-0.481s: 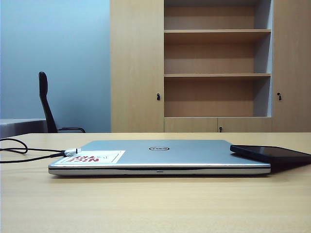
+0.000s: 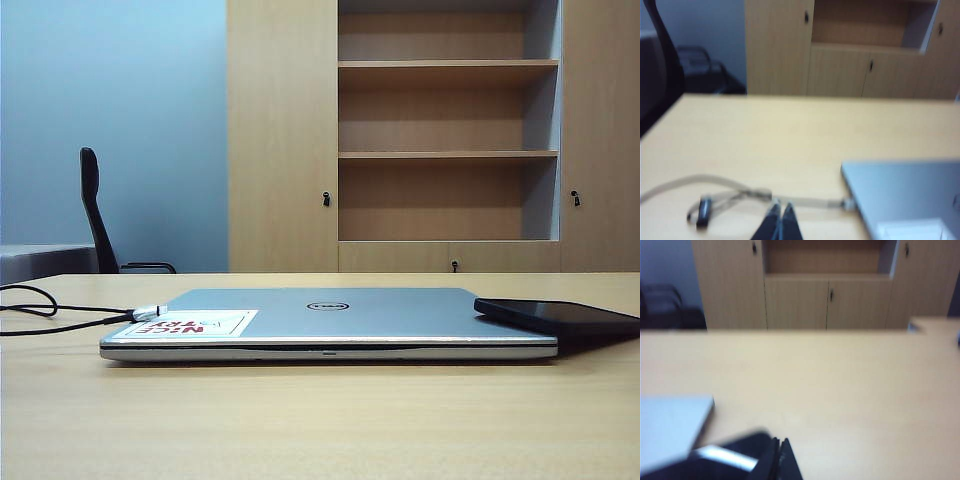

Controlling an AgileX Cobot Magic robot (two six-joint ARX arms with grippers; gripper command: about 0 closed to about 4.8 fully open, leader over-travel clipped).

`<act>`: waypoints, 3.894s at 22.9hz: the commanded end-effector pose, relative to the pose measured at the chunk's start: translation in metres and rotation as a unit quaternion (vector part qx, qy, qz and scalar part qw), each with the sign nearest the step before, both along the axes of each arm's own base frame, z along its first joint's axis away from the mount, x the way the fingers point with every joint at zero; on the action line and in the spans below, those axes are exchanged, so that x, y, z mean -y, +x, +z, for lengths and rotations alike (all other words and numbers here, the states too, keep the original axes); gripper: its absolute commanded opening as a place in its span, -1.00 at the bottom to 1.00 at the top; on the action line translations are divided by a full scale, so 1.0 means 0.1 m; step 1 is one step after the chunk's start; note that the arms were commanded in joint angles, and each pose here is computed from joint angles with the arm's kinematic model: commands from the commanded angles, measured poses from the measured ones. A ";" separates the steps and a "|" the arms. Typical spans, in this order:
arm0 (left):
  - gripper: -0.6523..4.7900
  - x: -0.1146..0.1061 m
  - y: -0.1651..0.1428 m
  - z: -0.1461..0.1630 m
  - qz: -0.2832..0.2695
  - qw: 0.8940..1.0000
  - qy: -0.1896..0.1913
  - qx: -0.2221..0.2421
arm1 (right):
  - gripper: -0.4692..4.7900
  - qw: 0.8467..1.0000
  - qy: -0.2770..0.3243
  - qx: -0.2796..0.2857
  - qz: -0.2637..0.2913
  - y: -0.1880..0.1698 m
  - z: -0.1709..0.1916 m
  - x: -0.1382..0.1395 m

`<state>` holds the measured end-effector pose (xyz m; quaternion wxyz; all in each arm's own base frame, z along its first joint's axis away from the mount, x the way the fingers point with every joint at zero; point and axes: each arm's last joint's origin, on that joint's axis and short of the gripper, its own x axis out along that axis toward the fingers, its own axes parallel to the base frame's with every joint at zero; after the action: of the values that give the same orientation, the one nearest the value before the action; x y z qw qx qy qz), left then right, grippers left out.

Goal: Pick up the charging cable and the phone, plug the charging cable into the charging port on the phone, and finally place them back on the table.

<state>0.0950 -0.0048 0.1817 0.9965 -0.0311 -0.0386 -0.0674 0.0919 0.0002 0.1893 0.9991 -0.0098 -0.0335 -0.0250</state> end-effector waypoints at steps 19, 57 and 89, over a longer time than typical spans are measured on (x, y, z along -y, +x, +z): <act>-0.78 0.17 0.76 0.62 -0.047 0.998 0.023 -0.044 | -0.84 0.982 -0.020 -0.029 0.187 0.27 1.42 -0.34; 0.71 0.51 1.18 -0.30 -0.174 0.901 0.343 -0.202 | -0.84 0.921 -0.078 -0.135 0.358 -0.04 1.19 -0.83; -0.78 0.78 1.33 -0.58 -0.192 0.927 0.239 -0.214 | -0.84 0.921 -0.078 -0.135 0.357 -0.03 1.19 -0.83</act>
<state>0.2268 -0.0814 0.1202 0.9216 0.2033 0.2077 -0.2573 0.0889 0.0834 0.3042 0.9314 -0.0830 0.1110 0.3365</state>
